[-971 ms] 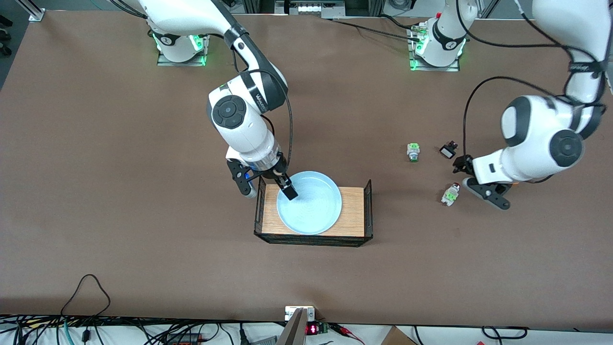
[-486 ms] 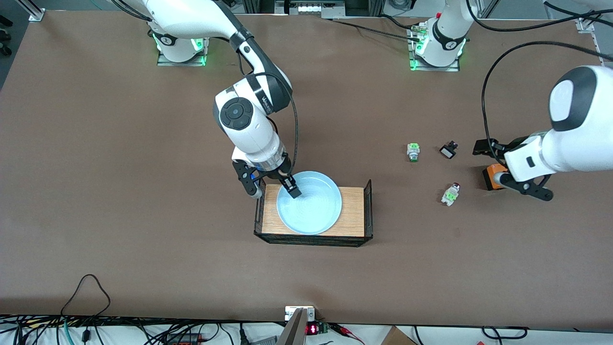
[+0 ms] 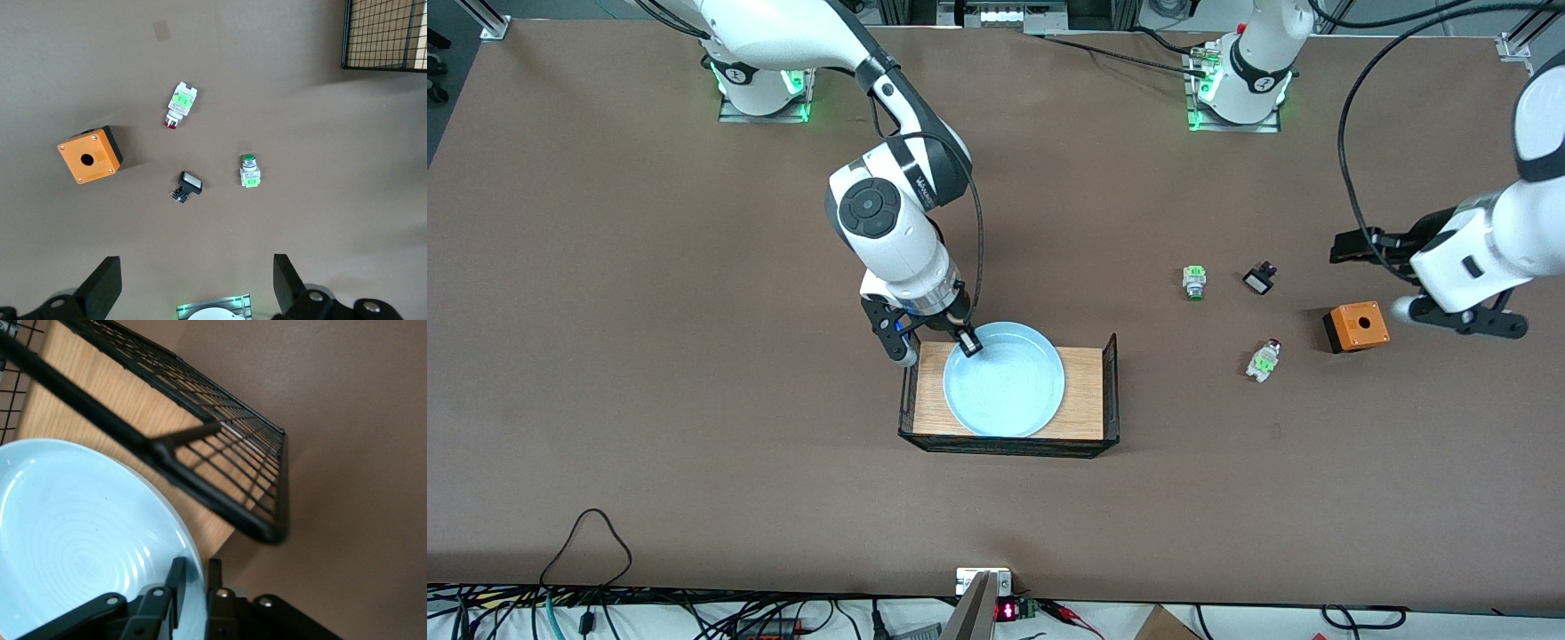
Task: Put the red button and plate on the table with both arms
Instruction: 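Withdraw the left gripper while the right gripper holds the plate rim, then lift the blue plate out of the basket with the right gripper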
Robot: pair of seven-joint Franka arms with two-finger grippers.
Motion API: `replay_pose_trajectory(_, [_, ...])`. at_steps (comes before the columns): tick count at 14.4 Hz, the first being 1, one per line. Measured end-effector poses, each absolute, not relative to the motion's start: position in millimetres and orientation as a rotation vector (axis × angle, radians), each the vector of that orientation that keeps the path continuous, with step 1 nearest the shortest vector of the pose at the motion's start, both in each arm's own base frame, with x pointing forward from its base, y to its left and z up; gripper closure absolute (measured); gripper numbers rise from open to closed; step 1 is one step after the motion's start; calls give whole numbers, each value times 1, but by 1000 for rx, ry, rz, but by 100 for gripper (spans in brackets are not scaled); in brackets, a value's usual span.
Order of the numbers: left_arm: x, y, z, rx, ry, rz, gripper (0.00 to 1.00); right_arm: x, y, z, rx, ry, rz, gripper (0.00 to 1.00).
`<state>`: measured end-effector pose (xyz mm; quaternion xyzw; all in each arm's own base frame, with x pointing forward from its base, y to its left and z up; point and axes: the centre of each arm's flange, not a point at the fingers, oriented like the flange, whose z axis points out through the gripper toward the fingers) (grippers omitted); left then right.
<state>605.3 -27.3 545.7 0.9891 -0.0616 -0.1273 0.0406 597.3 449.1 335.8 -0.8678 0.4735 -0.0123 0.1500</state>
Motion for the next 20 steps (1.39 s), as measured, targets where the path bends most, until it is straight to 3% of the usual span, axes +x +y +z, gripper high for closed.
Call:
replay_pose_trajectory(3, [587, -18, 569, 3086, -101, -336, 0, 594, 454, 339, -2496, 1342, -39, 96])
replay_pose_trajectory(11, [526, -12, 586, 3149, 134, -142, 0, 589, 465, 352, -2513, 1283, -87, 96])
replay_pose_trajectory(20, [522, -9, 587, 3149, 147, -133, 0, 584, 443, 450, -2522, 1205, -107, 96])
